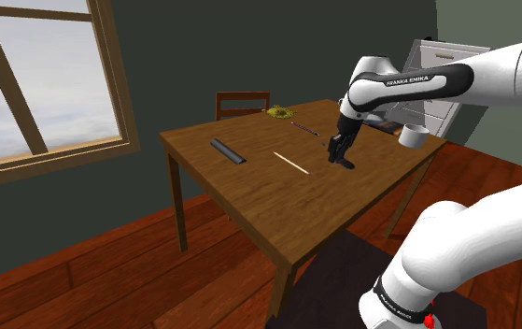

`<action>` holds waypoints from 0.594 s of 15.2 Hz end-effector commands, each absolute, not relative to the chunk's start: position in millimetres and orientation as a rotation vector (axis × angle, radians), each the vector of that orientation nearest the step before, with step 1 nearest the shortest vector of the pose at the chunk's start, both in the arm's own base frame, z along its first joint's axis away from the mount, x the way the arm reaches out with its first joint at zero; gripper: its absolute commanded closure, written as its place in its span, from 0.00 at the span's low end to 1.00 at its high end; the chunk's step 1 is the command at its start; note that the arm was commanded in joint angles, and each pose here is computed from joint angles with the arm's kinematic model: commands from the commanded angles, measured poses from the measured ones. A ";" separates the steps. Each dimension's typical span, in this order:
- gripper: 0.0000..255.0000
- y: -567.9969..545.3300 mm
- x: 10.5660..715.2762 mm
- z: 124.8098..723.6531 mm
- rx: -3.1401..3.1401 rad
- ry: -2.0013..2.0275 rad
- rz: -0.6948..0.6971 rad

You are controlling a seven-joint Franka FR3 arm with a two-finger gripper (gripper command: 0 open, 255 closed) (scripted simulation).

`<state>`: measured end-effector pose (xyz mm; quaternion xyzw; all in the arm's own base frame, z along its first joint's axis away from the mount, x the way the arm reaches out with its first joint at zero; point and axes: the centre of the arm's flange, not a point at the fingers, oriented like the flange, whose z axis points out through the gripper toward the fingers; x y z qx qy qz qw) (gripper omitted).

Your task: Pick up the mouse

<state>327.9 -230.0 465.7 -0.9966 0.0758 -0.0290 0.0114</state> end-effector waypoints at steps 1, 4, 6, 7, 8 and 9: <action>1.00 -229.9 327.3 476.8 -3.108 0.237 -0.090; 1.00 -229.9 327.3 492.6 -3.108 0.237 -0.090; 1.00 -229.9 327.3 503.2 -3.108 0.237 -0.090; 1.00 -229.9 327.3 508.5 -3.108 0.237 -0.090; 1.00 -229.9 327.3 513.8 -3.108 0.237 -0.090; 1.00 -229.9 327.3 519.0 -3.108 0.237 -0.090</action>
